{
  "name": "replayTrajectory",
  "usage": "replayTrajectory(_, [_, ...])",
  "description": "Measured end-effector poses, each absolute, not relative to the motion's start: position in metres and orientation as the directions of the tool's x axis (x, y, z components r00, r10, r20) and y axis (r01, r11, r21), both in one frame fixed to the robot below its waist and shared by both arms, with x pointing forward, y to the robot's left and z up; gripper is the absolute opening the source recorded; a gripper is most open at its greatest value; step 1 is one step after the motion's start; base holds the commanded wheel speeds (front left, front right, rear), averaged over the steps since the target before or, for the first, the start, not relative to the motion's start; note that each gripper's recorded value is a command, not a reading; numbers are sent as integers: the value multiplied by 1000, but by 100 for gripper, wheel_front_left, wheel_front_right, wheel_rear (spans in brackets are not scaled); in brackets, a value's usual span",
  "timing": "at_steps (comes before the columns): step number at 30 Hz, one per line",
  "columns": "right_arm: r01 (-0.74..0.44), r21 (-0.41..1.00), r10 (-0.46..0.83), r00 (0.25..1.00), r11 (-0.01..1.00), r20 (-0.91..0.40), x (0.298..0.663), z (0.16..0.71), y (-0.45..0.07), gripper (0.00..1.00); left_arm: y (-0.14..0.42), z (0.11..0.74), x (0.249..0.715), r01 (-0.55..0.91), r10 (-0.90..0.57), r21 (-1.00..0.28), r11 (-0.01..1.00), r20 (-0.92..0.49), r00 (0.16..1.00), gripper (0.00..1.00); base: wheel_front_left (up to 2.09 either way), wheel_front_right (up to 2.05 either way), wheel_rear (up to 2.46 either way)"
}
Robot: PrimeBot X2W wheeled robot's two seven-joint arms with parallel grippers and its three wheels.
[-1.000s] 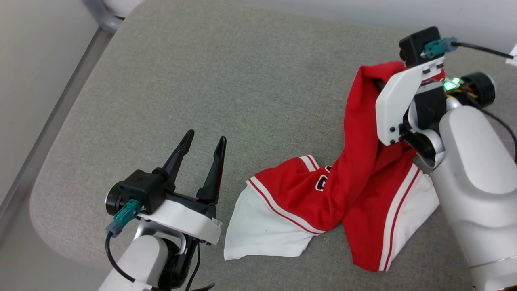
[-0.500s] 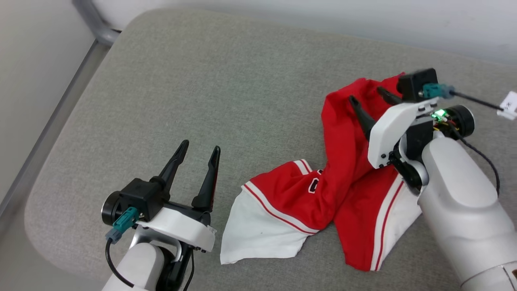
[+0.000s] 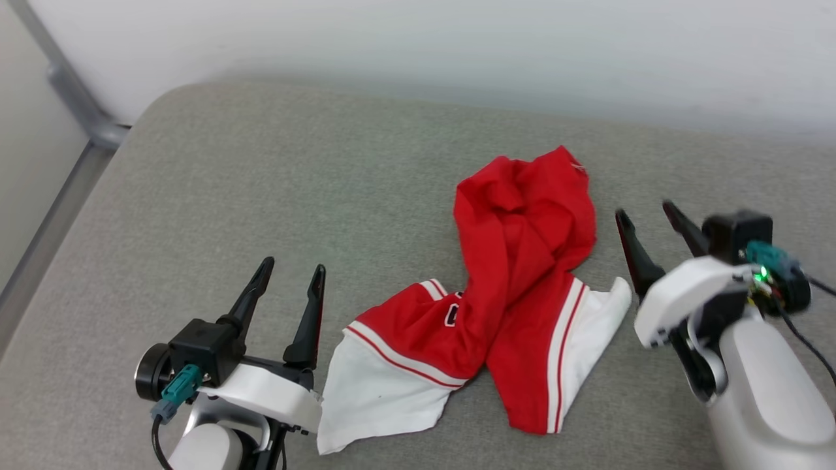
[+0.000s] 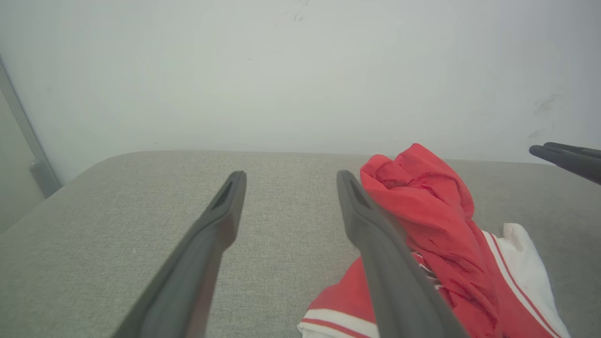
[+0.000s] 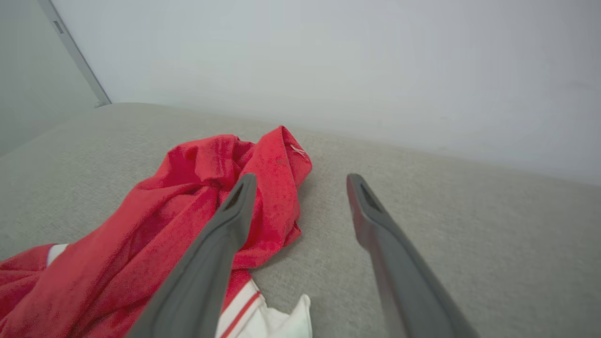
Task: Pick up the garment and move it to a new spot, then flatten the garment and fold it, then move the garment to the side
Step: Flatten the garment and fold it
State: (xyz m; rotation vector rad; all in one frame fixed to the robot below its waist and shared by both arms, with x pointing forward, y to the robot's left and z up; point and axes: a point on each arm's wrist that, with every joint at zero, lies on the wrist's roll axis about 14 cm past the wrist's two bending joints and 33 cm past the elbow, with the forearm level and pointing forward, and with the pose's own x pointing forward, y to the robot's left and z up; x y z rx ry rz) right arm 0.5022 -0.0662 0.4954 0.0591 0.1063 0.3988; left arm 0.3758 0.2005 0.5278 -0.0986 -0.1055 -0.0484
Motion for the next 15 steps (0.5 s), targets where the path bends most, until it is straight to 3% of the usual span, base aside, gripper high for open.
replayTrajectory(6, [-302,78,312,906,950,-287,465,461,-106,100,190,530,378,87,-77,-94,992,105,992,100,0,0,0])
replayTrajectory(10, [-315,110,327,811,943,-485,438,431,-104,100,186,531,382,101,-91,-96,990,105,990,100,0,0,0])
replayTrajectory(15, [-380,136,373,668,915,-644,415,411,-89,100,184,528,386,108,-99,-99,989,96,990,100,0,0,0])
